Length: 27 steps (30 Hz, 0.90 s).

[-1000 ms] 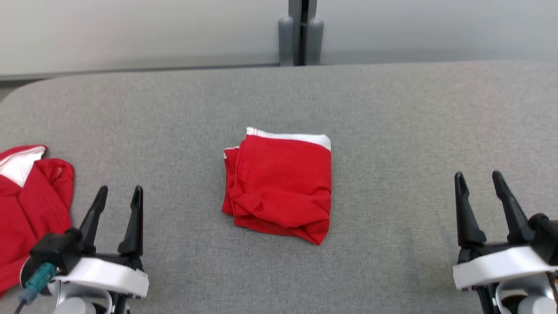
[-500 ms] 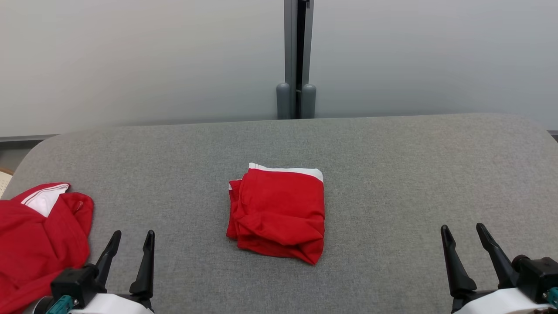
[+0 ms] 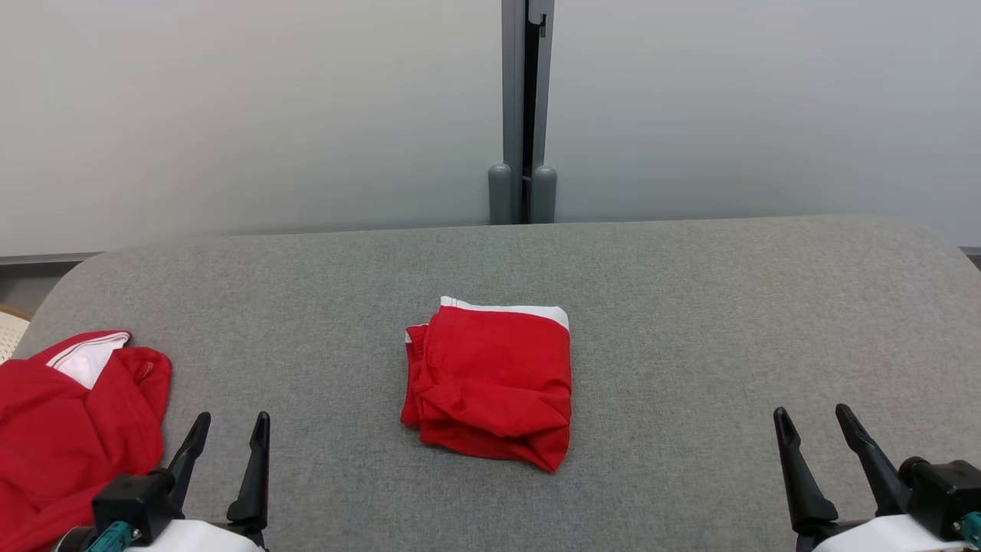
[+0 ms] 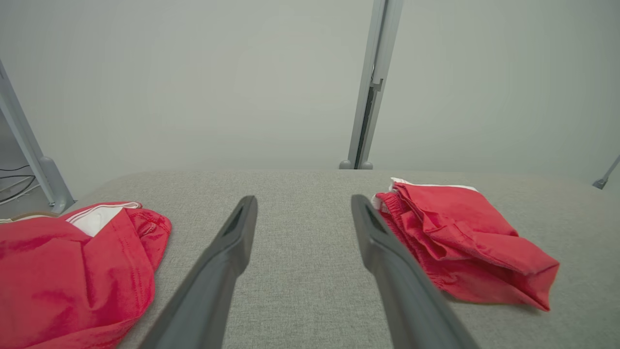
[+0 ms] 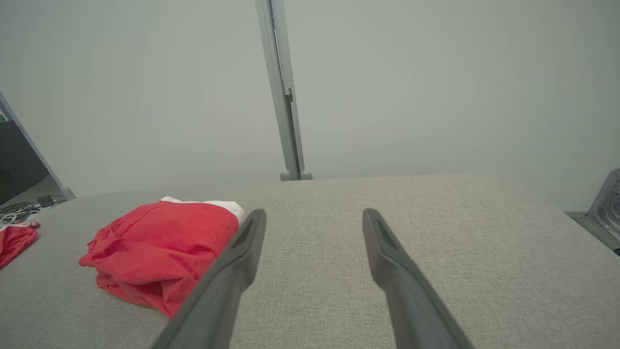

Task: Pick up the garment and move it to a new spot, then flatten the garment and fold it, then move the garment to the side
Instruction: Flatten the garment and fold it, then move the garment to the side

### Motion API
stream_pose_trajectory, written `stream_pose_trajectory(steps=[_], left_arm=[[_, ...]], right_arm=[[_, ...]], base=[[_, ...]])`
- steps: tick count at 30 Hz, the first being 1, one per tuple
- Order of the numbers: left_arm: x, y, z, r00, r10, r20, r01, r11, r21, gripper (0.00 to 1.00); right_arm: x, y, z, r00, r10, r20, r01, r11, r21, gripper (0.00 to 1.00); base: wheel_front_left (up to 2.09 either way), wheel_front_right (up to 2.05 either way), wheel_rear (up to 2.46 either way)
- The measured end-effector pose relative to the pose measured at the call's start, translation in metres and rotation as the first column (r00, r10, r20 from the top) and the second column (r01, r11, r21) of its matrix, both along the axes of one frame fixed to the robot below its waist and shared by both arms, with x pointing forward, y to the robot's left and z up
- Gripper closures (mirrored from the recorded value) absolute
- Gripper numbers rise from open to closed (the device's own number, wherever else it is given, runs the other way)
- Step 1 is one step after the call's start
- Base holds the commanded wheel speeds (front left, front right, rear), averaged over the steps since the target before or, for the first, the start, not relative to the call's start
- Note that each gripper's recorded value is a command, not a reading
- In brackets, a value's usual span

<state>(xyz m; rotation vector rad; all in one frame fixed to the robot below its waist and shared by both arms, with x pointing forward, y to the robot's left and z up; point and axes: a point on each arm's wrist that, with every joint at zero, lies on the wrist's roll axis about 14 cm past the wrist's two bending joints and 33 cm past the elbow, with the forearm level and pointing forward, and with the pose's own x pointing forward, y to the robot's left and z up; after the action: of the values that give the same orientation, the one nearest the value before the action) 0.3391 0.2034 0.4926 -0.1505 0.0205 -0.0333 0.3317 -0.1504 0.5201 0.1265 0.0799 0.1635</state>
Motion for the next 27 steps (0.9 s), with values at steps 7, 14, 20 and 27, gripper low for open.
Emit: stream_pose_trajectory(steps=[7,14,20,27], left_arm=[[-0.001,0.000,0.002,1.000,0.003,0.002,-0.003,1.000,0.001,0.00],[-0.002,-0.001,0.002,1.000,-0.001,-0.001,0.001,1.000,0.003,0.00],[0.005,-0.002,0.014,0.999,-0.003,0.034,0.003,1.000,0.001,0.00],[0.028,0.003,0.030,0.996,0.000,0.093,0.002,1.000,-0.011,0.00]], right_arm=[[0.002,-0.001,-0.001,1.000,-0.002,-0.003,0.002,1.000,0.001,0.00],[0.004,-0.001,-0.004,1.000,0.000,-0.014,-0.001,1.000,-0.012,0.00],[0.014,0.012,-0.015,0.998,0.042,-0.055,-0.044,0.998,-0.048,0.00],[0.049,0.054,-0.040,0.978,0.161,-0.132,-0.169,0.985,-0.047,0.00]], base=[[0.00,0.00,0.00],[0.00,0.00,0.00],[0.00,0.00,0.00],[0.00,0.00,0.00]])
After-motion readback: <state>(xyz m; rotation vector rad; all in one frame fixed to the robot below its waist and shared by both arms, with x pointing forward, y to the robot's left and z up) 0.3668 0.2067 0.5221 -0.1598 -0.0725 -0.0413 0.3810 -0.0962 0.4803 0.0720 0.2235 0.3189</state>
